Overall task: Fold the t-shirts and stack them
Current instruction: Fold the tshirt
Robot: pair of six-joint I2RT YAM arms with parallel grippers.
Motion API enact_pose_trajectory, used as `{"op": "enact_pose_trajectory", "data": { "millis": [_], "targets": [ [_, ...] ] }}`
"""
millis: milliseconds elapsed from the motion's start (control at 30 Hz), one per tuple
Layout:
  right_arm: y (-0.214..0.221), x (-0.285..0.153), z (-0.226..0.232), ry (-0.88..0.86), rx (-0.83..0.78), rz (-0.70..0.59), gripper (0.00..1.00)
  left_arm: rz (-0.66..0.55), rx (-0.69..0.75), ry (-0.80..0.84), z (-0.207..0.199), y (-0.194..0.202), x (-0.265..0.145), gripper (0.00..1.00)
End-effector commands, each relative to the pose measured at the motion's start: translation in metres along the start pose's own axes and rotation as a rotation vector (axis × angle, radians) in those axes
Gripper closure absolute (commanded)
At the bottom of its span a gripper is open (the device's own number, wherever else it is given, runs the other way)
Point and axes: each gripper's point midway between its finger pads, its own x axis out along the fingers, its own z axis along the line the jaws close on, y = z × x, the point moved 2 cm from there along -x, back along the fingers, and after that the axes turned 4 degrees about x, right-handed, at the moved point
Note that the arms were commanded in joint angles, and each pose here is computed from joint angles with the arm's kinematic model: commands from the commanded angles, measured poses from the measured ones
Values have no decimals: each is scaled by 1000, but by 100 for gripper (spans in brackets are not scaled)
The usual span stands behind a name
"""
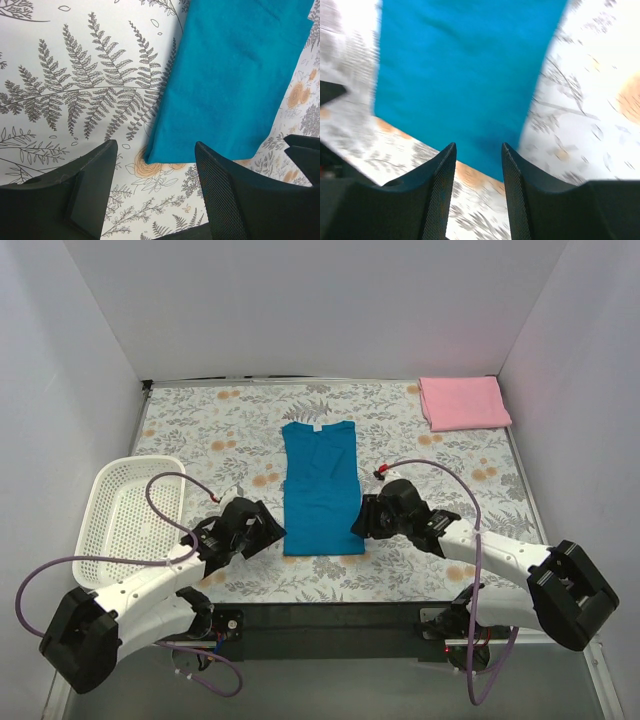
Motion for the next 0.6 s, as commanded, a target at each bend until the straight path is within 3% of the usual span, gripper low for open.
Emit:
{"op": "enact_pose_trajectory", "data": {
  "millis": [0,300,567],
  "targets": [
    [19,-19,-43,298,-96,101,51,3,42,-8,-8,-4,-3,38],
    [36,-4,-31,341,-171,224,50,27,90,-67,-11,0,-1,38],
    [39,2,-18,358,-217,253,50,52,118,-81,-14,7,1,38]
  ]
}}
